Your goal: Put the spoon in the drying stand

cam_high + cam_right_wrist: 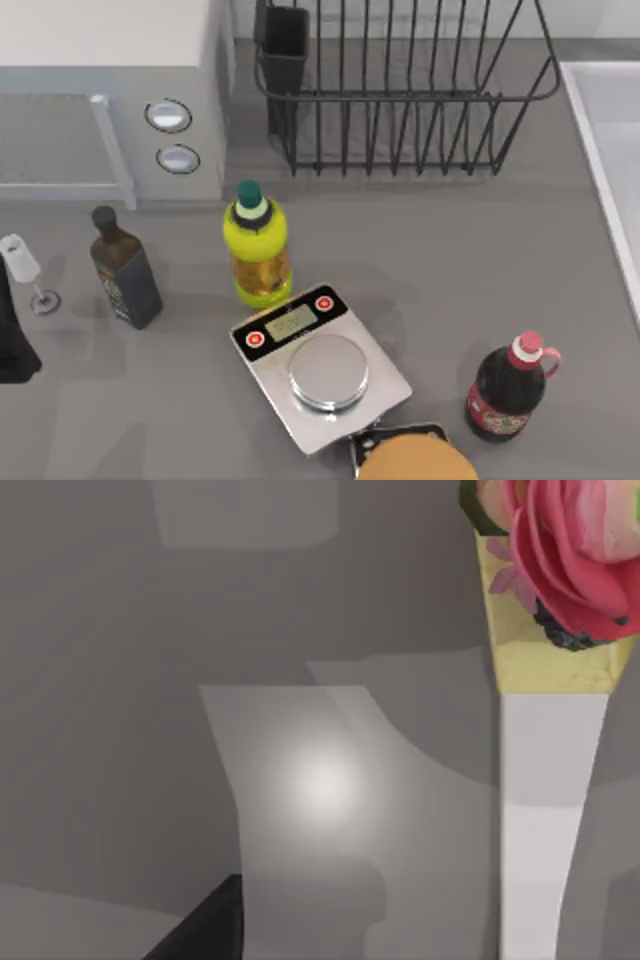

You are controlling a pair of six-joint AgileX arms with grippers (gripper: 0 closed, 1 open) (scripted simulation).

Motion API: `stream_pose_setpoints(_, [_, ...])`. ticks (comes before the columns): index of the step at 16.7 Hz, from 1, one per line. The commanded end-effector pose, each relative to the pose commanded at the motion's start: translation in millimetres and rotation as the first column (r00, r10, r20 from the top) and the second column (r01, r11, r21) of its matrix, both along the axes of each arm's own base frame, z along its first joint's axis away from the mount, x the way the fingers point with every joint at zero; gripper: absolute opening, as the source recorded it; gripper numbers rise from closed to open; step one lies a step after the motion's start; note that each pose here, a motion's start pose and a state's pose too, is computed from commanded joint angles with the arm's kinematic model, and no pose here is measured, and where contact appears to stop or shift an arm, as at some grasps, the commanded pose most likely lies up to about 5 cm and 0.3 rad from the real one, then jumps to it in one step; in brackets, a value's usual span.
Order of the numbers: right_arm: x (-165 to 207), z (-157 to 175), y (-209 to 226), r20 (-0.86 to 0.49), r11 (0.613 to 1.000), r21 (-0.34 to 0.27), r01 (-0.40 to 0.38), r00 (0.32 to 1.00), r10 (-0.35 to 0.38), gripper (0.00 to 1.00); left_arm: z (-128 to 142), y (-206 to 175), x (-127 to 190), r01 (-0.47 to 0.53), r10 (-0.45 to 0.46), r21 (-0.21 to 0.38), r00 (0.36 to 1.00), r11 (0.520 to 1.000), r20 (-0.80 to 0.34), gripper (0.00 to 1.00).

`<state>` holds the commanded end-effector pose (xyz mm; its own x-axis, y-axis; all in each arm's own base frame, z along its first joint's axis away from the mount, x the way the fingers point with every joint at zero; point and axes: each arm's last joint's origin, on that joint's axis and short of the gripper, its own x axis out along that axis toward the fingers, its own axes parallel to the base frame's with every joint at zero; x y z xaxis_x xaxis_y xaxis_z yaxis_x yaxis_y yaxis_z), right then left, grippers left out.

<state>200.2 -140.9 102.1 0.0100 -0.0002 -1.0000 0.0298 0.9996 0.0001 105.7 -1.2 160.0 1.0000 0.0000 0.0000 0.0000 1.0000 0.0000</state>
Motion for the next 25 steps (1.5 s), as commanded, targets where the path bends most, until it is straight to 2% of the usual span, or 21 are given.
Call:
stream_pose_setpoints(6, [-1.9,-9.1,1.3,-0.005,1.0,0.003,0.0,1.0,0.0,1.0,0.0,0.0,0.0,0.0,0.0,0.0,1.0,1.0,0.0,1.0])
stream_pose_setpoints(19, [-1.9,-9.1,1.3,-0.005,1.0,0.003,0.0,1.0,0.0,0.02,0.0,0.0,0.0,0.0,0.0,0.0,1.0,1.0,0.0,1.0])
stream_pose_setpoints(25, [-1.9,-9.1,1.3,-0.005,1.0,0.003,0.0,1.0,0.0,0.0,0.0,0.0,0.0,0.0,0.0,0.0,1.0,1.0,0.0,1.0])
